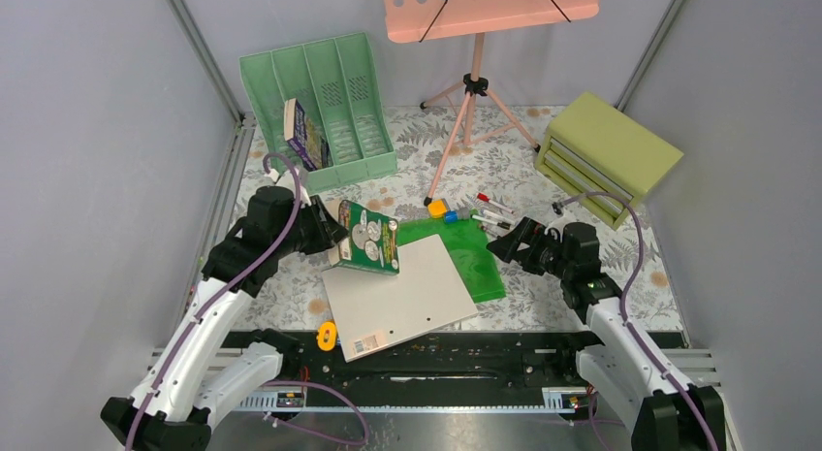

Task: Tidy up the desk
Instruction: Place the book in the storage box.

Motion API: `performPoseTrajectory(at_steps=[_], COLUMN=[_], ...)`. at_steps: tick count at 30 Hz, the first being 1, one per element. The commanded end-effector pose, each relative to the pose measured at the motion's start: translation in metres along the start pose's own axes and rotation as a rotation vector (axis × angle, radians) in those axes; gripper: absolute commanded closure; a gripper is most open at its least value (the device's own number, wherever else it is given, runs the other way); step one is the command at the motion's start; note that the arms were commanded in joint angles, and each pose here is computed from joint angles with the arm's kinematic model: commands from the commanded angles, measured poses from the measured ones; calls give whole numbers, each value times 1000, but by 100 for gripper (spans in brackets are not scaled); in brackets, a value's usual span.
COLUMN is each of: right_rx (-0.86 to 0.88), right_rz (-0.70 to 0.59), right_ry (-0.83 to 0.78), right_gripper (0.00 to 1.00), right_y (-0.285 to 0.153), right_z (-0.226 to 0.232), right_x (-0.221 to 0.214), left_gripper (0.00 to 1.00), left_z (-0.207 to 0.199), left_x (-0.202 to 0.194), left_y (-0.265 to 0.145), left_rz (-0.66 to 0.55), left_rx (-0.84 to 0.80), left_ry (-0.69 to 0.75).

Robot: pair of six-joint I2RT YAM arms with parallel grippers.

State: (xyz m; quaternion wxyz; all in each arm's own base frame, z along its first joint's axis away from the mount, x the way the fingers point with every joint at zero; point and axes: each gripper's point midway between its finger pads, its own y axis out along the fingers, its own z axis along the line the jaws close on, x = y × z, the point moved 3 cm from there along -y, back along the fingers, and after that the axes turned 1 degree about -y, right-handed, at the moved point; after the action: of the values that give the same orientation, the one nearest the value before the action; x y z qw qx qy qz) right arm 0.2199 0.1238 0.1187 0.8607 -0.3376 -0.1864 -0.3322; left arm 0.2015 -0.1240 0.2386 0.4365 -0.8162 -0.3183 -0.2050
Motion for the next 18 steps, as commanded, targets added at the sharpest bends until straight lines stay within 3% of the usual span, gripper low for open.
performPoseTrajectory(at_steps=[1, 18], right_rx=[-48, -44], right_rz=[-63, -26], right_ry=[-17, -6], right_gripper=[1, 0], right_y=[-5, 1], right_z=[-8, -8], right_x=[5, 3], left_gripper=[100, 100], left_z=[-24, -26], left_x=[22, 34], left_y=[-2, 3], left_rz=[-95, -96], left_rx=[-116, -96], left_ry=[-15, 29])
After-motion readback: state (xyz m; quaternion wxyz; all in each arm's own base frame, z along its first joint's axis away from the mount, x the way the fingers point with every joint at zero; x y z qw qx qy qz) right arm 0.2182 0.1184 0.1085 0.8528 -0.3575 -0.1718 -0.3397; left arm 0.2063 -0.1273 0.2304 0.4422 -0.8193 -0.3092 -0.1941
